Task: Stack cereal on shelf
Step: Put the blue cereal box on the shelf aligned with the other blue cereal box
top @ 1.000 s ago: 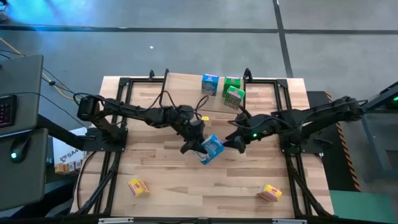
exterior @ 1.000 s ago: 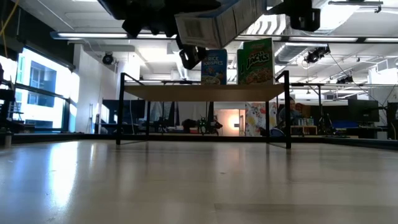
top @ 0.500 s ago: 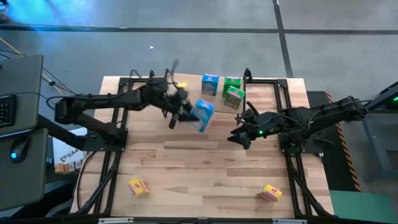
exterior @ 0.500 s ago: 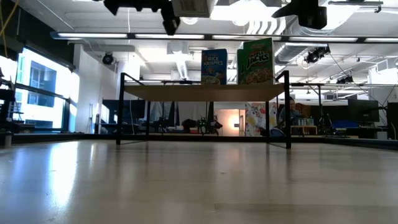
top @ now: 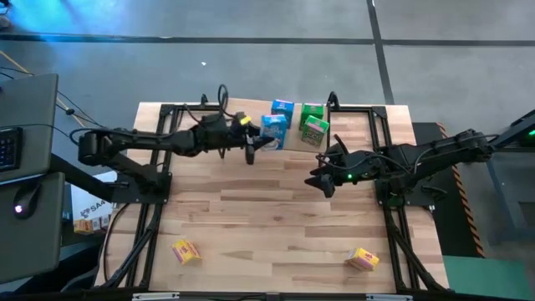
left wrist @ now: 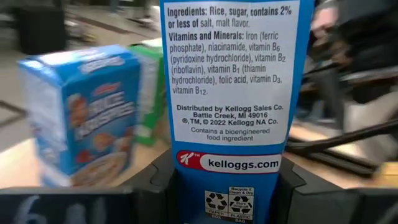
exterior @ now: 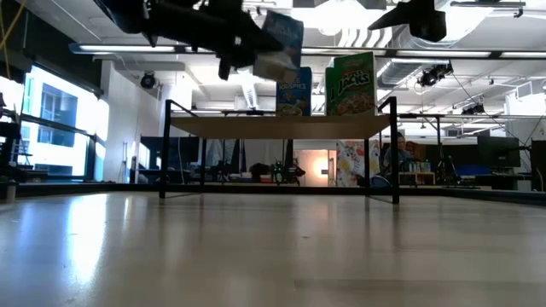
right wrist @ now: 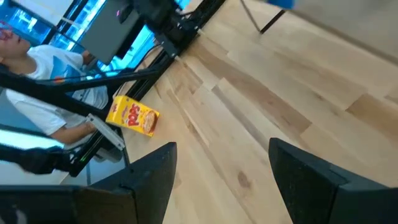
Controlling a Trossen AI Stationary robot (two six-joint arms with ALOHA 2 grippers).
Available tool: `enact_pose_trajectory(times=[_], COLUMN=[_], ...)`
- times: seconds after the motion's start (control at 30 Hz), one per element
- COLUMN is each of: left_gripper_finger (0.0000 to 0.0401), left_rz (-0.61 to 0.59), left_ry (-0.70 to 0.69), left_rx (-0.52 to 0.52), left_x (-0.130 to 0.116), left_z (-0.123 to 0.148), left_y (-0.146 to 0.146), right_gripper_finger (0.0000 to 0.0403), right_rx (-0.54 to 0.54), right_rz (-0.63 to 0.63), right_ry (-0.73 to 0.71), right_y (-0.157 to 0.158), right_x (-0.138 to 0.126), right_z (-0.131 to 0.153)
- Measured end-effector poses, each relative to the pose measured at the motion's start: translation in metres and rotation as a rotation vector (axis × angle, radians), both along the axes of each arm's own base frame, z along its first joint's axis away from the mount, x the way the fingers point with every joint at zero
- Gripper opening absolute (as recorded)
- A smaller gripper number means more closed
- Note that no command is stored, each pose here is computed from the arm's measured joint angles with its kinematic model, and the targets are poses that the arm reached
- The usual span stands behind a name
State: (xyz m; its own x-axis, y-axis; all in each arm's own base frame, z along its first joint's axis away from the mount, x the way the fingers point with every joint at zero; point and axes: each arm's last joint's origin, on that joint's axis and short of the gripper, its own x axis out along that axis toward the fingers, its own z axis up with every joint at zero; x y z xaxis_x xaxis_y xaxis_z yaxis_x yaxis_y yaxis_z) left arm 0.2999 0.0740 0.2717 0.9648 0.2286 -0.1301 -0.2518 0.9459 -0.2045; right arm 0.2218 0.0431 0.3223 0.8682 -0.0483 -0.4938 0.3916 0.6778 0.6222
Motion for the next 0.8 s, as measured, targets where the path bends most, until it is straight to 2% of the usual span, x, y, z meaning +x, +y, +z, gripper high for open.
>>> enact_pose_trajectory(times=[0.13,0.37,0.8], left_gripper_finger=[0.0129,0.0129,0.0129], left_rz=[0.064,0.174,0.176], left_ry=[0.005,0.015,0.013], left_rx=[0.065,0.088,0.102], left_x=[0.015,0.028,0.041], left_z=[-0.014,-0.033,-0.055], left_y=[-0.005,-0.001,-0.001], right_gripper_finger=[0.0252,0.0252,0.0252], right_rx=[-0.032,-0.081,-0.109], right_rz=[-0.054,-0.076,-0.104], right_ry=[-0.022,-0.06,-0.06], right_y=[-0.002,-0.003,-0.004], right_x=[0.001,0.002,0.002], right_z=[0.002,0.005,0.005])
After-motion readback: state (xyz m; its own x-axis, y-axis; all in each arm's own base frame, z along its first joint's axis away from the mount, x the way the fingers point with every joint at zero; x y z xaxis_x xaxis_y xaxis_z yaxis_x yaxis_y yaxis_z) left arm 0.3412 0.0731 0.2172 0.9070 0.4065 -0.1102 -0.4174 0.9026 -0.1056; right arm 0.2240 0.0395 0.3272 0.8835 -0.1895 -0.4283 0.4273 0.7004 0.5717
